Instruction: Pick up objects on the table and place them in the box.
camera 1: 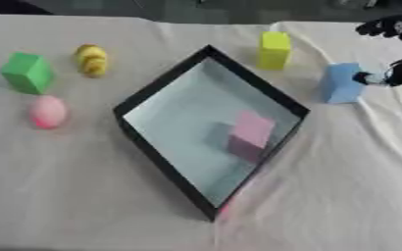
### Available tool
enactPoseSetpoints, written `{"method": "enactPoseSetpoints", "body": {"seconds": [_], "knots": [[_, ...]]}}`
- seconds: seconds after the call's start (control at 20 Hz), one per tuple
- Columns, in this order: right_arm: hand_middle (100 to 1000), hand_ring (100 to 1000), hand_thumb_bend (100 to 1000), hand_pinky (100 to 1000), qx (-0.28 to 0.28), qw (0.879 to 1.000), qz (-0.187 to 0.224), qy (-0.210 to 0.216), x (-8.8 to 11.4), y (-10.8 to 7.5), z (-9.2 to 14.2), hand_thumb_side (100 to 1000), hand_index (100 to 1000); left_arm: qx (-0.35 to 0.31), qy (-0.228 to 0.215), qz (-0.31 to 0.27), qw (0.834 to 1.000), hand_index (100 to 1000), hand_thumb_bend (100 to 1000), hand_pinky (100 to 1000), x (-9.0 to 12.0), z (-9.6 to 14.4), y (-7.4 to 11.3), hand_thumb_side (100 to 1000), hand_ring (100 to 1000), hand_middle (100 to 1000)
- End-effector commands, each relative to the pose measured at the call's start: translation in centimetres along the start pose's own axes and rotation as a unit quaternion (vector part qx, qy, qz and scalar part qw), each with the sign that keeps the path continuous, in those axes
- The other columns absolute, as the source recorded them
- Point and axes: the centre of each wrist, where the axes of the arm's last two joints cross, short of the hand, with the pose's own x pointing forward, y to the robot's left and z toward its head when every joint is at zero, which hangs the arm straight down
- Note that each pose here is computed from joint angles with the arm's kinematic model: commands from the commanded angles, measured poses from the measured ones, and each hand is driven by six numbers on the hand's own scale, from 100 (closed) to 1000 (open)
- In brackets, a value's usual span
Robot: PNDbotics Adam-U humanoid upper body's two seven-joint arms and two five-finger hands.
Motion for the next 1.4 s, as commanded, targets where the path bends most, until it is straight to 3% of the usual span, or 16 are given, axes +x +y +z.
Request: {"method": "enactPoseSetpoints", "body": {"seconds": [0.05, 0.7, 1.4], "knots": [[868, 930, 436, 939, 0.005, 0.999, 0.037, 0.001, -0.8, -2.1, 0.6, 125, 914, -0.006, -0.016, -0.013, 1.0, 821, 174, 816, 0.8, -0.5, 0.4, 752, 780, 759], [883, 938, 426, 940, 0.076, 0.989, 0.129, -0.01, -1.4, -5.0, 0.2, 123, 916, -0.009, -0.016, -0.015, 1.0, 817, 166, 815, 0.9, -0.6, 0.4, 753, 780, 757], [864, 922, 476, 947, 0.166, 0.978, 0.127, -0.028, 1.3, -7.1, -1.3, 220, 917, -0.01, -0.019, -0.009, 1.0, 816, 161, 815, 1.1, -0.7, 0.0, 754, 780, 754]]}}
